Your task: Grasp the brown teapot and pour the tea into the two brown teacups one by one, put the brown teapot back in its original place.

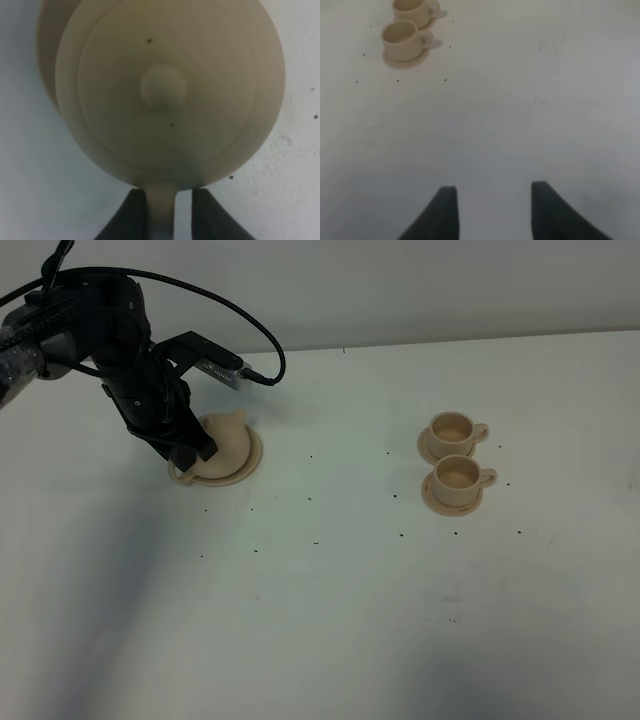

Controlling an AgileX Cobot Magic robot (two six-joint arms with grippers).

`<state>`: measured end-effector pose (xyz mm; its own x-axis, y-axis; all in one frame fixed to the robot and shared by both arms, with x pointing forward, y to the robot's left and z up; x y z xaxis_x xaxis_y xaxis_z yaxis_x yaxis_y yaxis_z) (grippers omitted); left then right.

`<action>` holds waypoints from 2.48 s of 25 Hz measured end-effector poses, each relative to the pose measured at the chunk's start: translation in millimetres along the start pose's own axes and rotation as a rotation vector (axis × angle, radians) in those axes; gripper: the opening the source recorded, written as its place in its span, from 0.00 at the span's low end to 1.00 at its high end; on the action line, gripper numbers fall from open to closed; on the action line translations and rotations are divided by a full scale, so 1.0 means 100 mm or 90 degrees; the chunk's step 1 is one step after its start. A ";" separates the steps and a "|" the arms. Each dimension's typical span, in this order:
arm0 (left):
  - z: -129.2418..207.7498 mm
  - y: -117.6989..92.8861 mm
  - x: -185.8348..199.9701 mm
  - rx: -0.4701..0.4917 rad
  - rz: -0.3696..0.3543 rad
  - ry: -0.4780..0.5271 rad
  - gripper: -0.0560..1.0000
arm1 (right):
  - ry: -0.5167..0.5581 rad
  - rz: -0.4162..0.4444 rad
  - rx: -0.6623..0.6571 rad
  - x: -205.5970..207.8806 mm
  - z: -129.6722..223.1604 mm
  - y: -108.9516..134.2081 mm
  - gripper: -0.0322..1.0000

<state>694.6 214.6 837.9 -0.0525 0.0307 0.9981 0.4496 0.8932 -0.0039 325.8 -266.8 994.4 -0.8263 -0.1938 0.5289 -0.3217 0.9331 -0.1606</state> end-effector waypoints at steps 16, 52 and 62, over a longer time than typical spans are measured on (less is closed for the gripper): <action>-0.01 -0.01 0.00 0.026 0.003 -0.003 0.28 | 0.000 0.000 0.000 0.00 0.00 0.00 0.37; -0.30 -0.02 0.29 0.031 0.001 -0.122 0.17 | 0.000 0.000 0.000 0.00 0.00 0.00 0.37; -0.48 -0.59 0.32 -0.087 0.053 -0.156 0.17 | 0.000 0.000 0.000 0.00 0.00 0.00 0.37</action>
<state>709.0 141.3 873.4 -0.2167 0.2235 0.9503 0.5765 0.8149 -0.0602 325.8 -266.8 994.4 -0.8263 -0.1938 0.5289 -0.3217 0.9331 -0.1606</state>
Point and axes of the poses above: a point on each arm's last joint axis where the gripper is mounted, x pointing back along that axis away from the gripper, y along the wrist's bending axis when the last joint is at zero, z = x × y, the point moved 10 cm from there along -x, pointing out along that axis toward the gripper, and after that the axes turned 14 degrees about x, right-handed, at the moved point
